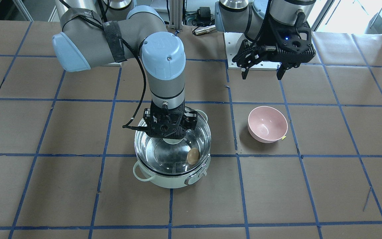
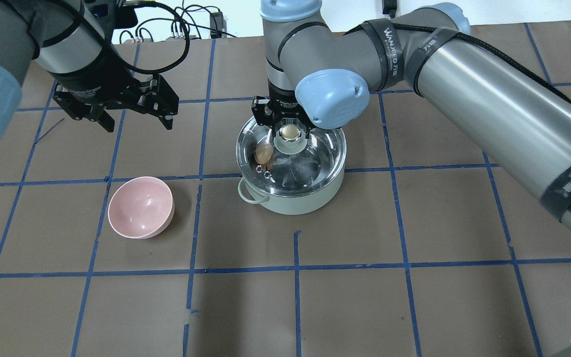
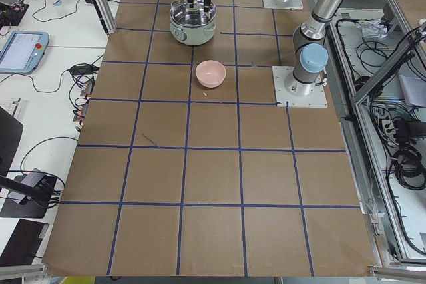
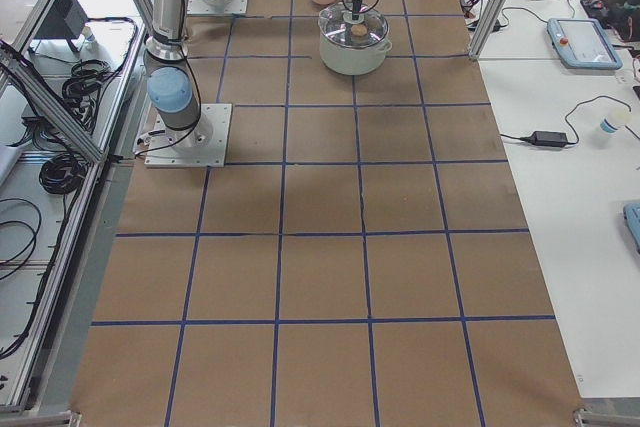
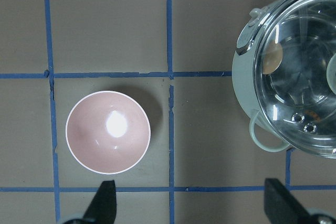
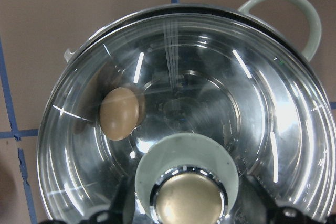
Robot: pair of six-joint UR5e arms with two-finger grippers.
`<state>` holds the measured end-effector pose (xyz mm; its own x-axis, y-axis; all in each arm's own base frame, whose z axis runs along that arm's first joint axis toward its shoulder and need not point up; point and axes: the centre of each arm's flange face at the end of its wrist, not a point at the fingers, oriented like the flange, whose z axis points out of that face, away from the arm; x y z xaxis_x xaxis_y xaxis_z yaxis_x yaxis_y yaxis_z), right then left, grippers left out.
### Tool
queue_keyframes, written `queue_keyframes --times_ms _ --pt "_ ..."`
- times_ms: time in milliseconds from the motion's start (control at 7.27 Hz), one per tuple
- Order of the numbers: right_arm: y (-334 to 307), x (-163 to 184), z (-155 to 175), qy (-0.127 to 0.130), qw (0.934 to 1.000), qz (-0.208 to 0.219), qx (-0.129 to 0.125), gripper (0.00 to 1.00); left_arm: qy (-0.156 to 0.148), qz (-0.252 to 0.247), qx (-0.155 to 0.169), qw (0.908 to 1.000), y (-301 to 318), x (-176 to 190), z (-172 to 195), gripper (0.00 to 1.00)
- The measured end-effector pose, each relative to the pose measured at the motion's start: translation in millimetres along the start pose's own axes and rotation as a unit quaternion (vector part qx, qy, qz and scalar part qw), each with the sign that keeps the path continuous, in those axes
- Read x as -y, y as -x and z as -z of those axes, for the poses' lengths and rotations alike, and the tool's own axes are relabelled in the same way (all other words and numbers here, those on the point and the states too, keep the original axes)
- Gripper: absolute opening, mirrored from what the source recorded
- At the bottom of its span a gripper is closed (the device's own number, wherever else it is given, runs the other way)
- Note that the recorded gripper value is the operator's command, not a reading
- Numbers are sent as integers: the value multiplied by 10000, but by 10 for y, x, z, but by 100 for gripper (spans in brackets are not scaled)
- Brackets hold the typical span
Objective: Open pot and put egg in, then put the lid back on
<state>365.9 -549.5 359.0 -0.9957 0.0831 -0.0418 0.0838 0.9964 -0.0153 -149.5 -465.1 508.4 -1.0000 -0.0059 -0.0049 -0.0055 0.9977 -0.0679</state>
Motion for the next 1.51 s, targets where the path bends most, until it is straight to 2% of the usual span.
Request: queue_keyframes --times_ms 275,413,688,963,1239,1514 --pt "-191 60 183 -153 9998 115 -64 100 1 4 -4 10000 -1 0 -2 100" --pt "-509 112 445 -323 9992 160 -175 100 7 7 -5 10000 -2 -2 -5 100" --pt "-1504 217 1026 -463 9983 -128 -320 100 2 6 -6 10000 -3 -1 -4 100" --pt "-2175 195 1441 -484 9976 -466 -177 100 0 -4 -6 10000 -3 -1 -3 100" --pt "-2382 82 1595 -491 9969 -598 -118 100 2 -4 -3 10000 -3 1 -4 100" --pt "-2421 40 1525 -398 9977 -541 -129 100 0 -27 -2 10000 2 5 -3 100"
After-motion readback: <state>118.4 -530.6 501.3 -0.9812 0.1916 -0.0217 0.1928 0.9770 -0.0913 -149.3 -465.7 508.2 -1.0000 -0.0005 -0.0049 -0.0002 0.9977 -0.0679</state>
